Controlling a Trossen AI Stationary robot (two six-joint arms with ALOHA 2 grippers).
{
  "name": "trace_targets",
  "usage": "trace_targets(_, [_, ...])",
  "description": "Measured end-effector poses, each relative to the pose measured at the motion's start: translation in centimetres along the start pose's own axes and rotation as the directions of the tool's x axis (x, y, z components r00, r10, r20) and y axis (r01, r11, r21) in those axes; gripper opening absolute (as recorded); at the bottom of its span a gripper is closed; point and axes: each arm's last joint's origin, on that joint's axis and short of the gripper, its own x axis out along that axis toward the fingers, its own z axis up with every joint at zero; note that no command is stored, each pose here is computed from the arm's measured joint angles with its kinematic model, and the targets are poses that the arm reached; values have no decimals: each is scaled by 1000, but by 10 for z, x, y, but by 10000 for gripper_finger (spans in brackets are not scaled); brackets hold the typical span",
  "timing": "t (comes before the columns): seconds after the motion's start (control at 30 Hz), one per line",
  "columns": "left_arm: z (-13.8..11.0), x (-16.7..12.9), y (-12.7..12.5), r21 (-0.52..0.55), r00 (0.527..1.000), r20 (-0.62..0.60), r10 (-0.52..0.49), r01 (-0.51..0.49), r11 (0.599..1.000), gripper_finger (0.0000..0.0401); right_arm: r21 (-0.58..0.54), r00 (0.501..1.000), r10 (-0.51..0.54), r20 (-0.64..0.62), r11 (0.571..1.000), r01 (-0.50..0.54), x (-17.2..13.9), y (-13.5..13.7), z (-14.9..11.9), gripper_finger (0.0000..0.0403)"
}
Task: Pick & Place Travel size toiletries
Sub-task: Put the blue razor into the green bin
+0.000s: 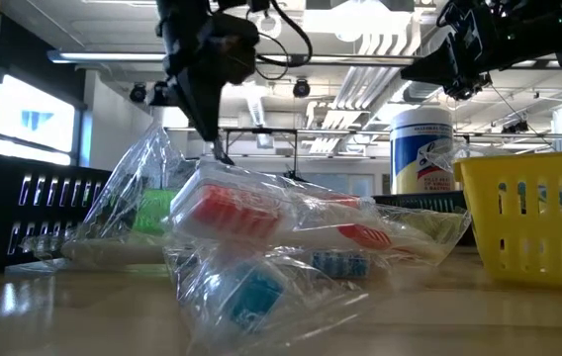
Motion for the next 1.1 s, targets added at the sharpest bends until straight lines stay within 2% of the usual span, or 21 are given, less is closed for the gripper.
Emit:
trace_targets(0.27, [-7,-34,10,20,992,-55,116,-115,993,6,0,1000,1,-1,1000,-1,0,0,0,2])
trace_targets(0.63, [-32,-44,34,69,972,-107,207,-200,977,6,0,1000,28,0,1000,-28,0,1,0,2])
trace_targets(0.8, [-50,-35,51,64,964,-129,232,-225,972,6,0,1000,28,0,1000,-28,0,1,0,2])
trace_targets(1.1, [-80,3,77,86,939,-191,286,-274,958,6,-1,1000,26,5,1000,-26,0,1,0,2])
